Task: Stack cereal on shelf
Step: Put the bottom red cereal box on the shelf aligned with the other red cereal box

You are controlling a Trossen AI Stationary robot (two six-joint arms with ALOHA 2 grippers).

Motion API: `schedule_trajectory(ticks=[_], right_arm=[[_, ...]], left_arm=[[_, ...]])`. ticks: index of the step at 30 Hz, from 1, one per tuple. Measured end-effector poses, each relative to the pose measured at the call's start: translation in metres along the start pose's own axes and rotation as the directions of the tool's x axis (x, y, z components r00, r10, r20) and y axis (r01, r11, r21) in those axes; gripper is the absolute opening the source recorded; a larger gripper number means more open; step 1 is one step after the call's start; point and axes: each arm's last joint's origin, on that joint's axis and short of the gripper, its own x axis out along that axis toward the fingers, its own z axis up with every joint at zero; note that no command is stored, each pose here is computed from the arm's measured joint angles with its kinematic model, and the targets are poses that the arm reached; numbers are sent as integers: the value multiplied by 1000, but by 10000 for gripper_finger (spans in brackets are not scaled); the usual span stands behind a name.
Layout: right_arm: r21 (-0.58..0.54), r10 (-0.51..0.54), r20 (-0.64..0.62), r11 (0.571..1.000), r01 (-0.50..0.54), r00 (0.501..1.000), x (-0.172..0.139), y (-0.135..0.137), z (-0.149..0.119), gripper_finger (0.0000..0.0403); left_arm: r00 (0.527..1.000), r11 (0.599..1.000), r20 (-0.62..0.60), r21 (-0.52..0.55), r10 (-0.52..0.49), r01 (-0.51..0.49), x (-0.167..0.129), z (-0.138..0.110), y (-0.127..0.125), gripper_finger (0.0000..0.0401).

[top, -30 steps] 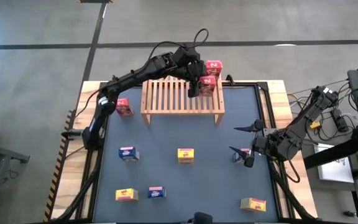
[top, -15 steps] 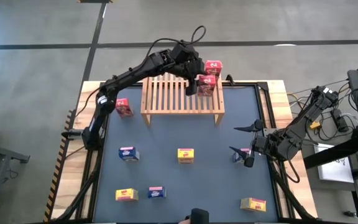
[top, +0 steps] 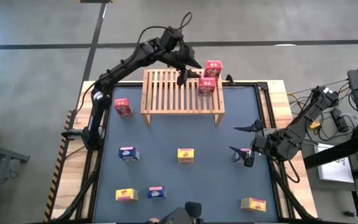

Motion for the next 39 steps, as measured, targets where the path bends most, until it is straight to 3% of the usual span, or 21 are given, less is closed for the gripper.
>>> schedule_trajectory(ticks=[17,22,25,28,31,33,36,39], right_arm=[[-13,-24,-12,1000,24,1000,0,-1,-2,364],[-18,-24,-12,1000,24,1000,0,-1,-2,364],[-19,-23,-12,1000,23,1000,0,-1,-2,364],[-19,-23,-12,1000,23,1000,0,-1,-2,364],[-19,-23,-12,1000,23,1000,0,-1,-2,364],[-19,-24,-12,1000,24,1000,0,-1,-2,364],[-19,-24,-11,1000,24,1000,0,-1,-2,364],[-15,-24,-11,1000,24,1000,0,-1,-2,364]], left_arm=[[996,998,-82,-64,-20,15,-22,-6,-9,198],[990,992,-118,-90,76,-87,-32,-13,-18,187],[992,991,-62,-73,107,-111,-33,-25,-29,182],[985,989,103,-52,142,-137,-36,-43,-42,181],[927,985,335,-60,171,-160,-32,-68,-51,181],[888,983,422,-74,185,-170,-24,-89,-55,181],[858,981,476,-89,195,-173,-15,-110,-58,180],[869,982,457,-105,189,-159,-4,-121,-56,180]])
